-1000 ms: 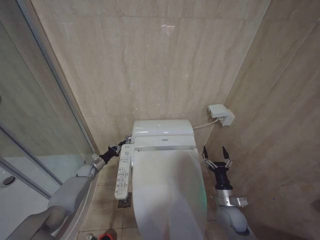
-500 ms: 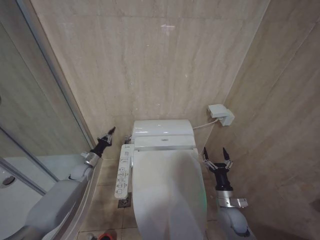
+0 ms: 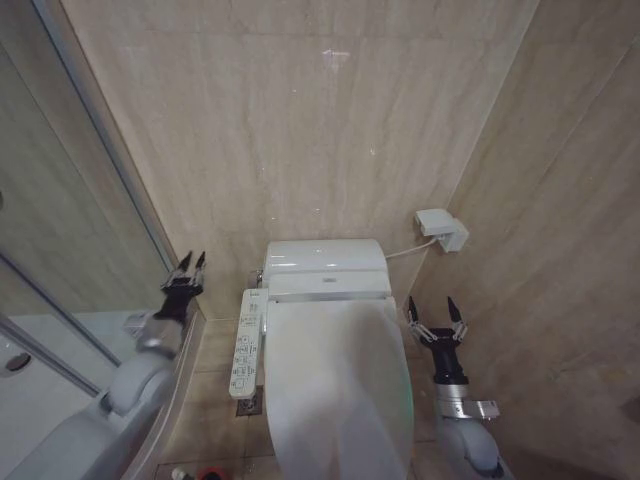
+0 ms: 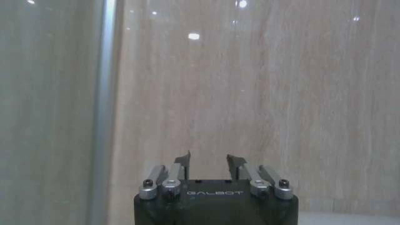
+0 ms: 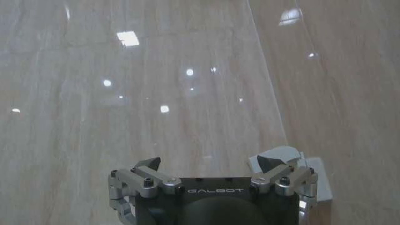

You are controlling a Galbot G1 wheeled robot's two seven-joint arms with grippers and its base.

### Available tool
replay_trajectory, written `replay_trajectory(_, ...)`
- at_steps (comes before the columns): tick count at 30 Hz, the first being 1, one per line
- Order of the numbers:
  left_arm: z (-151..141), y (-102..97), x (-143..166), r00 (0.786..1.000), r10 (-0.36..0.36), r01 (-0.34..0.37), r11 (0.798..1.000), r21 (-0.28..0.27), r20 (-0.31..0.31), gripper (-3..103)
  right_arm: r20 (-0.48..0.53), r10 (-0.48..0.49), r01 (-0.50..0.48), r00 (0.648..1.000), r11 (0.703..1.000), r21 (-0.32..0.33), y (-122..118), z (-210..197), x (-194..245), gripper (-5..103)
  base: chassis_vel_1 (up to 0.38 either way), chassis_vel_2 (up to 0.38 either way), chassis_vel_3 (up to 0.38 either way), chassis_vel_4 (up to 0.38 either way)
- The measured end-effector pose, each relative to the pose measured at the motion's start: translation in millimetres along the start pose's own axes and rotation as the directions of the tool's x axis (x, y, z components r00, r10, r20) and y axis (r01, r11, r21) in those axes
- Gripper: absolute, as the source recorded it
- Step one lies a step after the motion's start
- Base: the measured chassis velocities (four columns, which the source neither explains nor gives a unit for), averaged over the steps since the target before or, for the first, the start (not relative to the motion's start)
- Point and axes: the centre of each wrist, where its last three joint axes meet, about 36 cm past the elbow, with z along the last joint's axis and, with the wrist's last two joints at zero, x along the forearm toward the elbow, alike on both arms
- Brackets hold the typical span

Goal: Open the toilet lid, clean the toilet bowl with a toilet brush, close the toilet lid, and flush.

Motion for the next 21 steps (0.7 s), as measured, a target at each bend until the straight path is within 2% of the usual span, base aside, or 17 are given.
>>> replay_trajectory(1,-5.9,1.4,13.9,1.000,-0.011,0.011,1.000,-0.006,-0.008,43,0.000,-0.003,0.003,1.000,1.000,0.001,1.3,-0.2,0.8,100,0.000,0.000,0.000,0.000)
replay_trajectory(6,-42.4,2.7,65.2,0.996,-0.081,0.082,0.996,-0.035,0.039,43,0.003,-0.015,0.015,1.000,1.000,0.000,9.3,-2.3,4.0,100,0.000,0.000,0.000,0.000)
replay_trajectory(7,-42.4,2.7,65.2,0.996,-0.081,0.082,0.996,-0.035,0.039,43,0.003,-0.015,0.015,1.000,1.000,0.000,9.3,-2.3,4.0,100,0.000,0.000,0.000,0.000)
replay_trajectory(8,-47.9,-0.9,76.1,0.995,-0.090,0.091,0.995,-0.036,0.047,70,0.006,-0.015,0.015,1.000,1.000,-0.002,11.5,-3.2,4.6,100,0.000,0.000,0.000,0.000)
replay_trajectory(11,-67.0,-15.1,106.2,0.992,-0.111,0.112,0.994,-0.015,0.056,70,0.020,-0.008,0.009,1.000,1.000,-0.011,16.5,-5.8,4.9,100,0.000,0.000,0.000,0.000)
replay_trajectory(14,-70.5,-18.6,121.8,0.990,-0.123,0.125,0.992,-0.033,0.063,70,0.027,0.001,-0.001,1.000,1.000,-0.013,17.3,-7.3,5.2,100,0.000,0.000,0.000,0.000)
replay_trajectory(15,-69.7,-18.3,125.3,0.990,-0.124,0.127,0.991,-0.043,0.071,96,0.029,0.004,-0.004,1.000,1.000,-0.013,17.6,-7.6,5.6,100,0.000,0.000,0.000,0.000)
replay_trajectory(18,-66.3,-18.5,131.6,0.987,-0.128,0.134,0.989,-0.057,0.096,96,0.030,0.012,-0.012,0.999,1.000,-0.014,18.0,-8.0,7.7,100,0.000,0.000,0.000,0.000)
replay_trajectory(21,-62.1,-21.3,134.6,0.984,-0.147,0.152,0.988,-0.038,0.104,96,0.036,0.016,-0.016,0.999,1.000,-0.010,16.1,-8.8,9.7,100,0.000,0.000,0.000,0.000)
